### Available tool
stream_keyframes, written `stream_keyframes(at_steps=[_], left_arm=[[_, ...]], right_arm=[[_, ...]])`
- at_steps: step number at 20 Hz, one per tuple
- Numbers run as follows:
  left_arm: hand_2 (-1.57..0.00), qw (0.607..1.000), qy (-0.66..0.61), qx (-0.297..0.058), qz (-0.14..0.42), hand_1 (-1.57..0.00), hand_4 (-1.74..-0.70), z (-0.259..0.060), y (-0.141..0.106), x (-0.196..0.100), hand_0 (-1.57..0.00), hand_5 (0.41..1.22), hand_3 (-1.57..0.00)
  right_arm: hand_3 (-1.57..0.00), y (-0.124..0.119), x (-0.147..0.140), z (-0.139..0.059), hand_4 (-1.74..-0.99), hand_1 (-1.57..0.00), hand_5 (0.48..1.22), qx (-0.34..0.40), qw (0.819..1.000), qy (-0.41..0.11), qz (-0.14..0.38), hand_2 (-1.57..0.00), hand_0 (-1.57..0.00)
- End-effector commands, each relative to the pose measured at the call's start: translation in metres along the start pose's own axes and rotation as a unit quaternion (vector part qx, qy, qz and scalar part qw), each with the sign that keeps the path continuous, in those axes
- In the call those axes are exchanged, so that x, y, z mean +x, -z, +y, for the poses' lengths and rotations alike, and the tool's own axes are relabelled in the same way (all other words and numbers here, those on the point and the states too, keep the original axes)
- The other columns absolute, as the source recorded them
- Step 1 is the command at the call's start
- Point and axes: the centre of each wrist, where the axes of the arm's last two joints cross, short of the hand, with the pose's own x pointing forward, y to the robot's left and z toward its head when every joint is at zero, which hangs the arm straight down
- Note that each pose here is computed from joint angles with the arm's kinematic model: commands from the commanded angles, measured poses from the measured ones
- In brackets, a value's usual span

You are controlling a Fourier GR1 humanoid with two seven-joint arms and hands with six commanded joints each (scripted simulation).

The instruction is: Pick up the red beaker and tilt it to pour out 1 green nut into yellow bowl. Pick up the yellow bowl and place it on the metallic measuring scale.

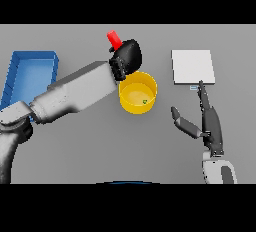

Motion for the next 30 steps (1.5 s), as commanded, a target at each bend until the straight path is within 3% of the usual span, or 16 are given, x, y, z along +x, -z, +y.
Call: stream_keyframes(at_steps=[1,9,12,13,14,16,19,22,25,30], left_arm=[[-1.57,1.0,0.013,-0.003,-0.003,-1.57,-1.73,-0.002,0.002,0.002,-1.57,1.221,-1.57],[-1.57,0.994,0.106,-0.003,-0.025,-1.57,-1.73,0.008,0.004,-0.006,-1.57,1.221,-1.57],[-1.57,0.995,0.1,0.013,-0.003,-1.57,-1.73,0.028,-0.004,-0.043,-1.57,1.221,-1.57],[-1.57,0.995,0.096,0.024,0.014,-1.57,-1.73,0.033,-0.008,-0.058,-1.57,1.221,-1.49],[-1.4,0.995,0.09,0.025,0.035,-1.57,-1.68,0.036,-0.013,-0.077,-1.57,1.221,-1.51],[-1.46,0.995,0.065,0.039,0.067,-1.57,-1.7,0.046,-0.022,-0.105,-1.57,1.221,-1.04],[-1.51,0.99,0.001,0.046,0.131,-1.57,-1.71,0.053,-0.04,-0.154,-1.57,1.221,-1.3],[-1.54,0.968,-0.138,0.054,0.204,-1.57,-1.72,0.031,-0.058,-0.194,-1.57,1.221,-1.38],[-1.56,0.903,-0.312,0.063,0.287,-1.57,-1.73,-0.014,-0.08,-0.228,-1.57,1.221,-1.36],[-1.57,0.788,-0.503,0.121,0.334,-1.57,-1.74,-0.099,-0.111,-0.24,-1.57,1.221,-1.43]], right_arm=[[0.0,0.0,0.0,-0.003,-1.225,0.0,0.583,-0.005,1.0,0.001,-0.002,0.0,0.0],[0.0,-0.001,-0.001,0.002,-1.207,0.0,0.594,-0.003,1.0,-0.008,-0.012,0.0,0.0],[0.0,-0.004,-0.005,0.003,-1.209,0.0,0.592,-0.003,1.0,-0.006,-0.01,0.0,0.0],[0.0,0.0,-0.003,0.004,-1.203,0.0,0.592,-0.005,1.0,-0.006,-0.007,0.0,0.0],[0.0,0.001,-0.003,0.0,-1.201,0.0,0.592,-0.01,1.0,-0.008,-0.012,0.0,0.0],[0.0,0.005,0.0,-0.001,-1.186,0.0,0.596,-0.007,1.0,-0.001,-0.017,0.0,0.0],[0.0,0.004,-0.002,0.003,-1.182,0.0,0.593,0.006,1.0,0.02,-0.015,0.0,0.0],[0.0,0.005,0.0,0.001,-1.2,0.0,0.596,0.005,0.999,0.028,-0.023,0.0,0.0],[0.0,0.008,-0.003,-0.001,-1.222,0.0,0.592,0.009,0.999,0.029,-0.023,0.0,0.0],[0.0,0.01,-0.002,-0.003,-1.222,0.0,0.586,0.012,0.999,0.023,-0.033,0.0,0.0]])
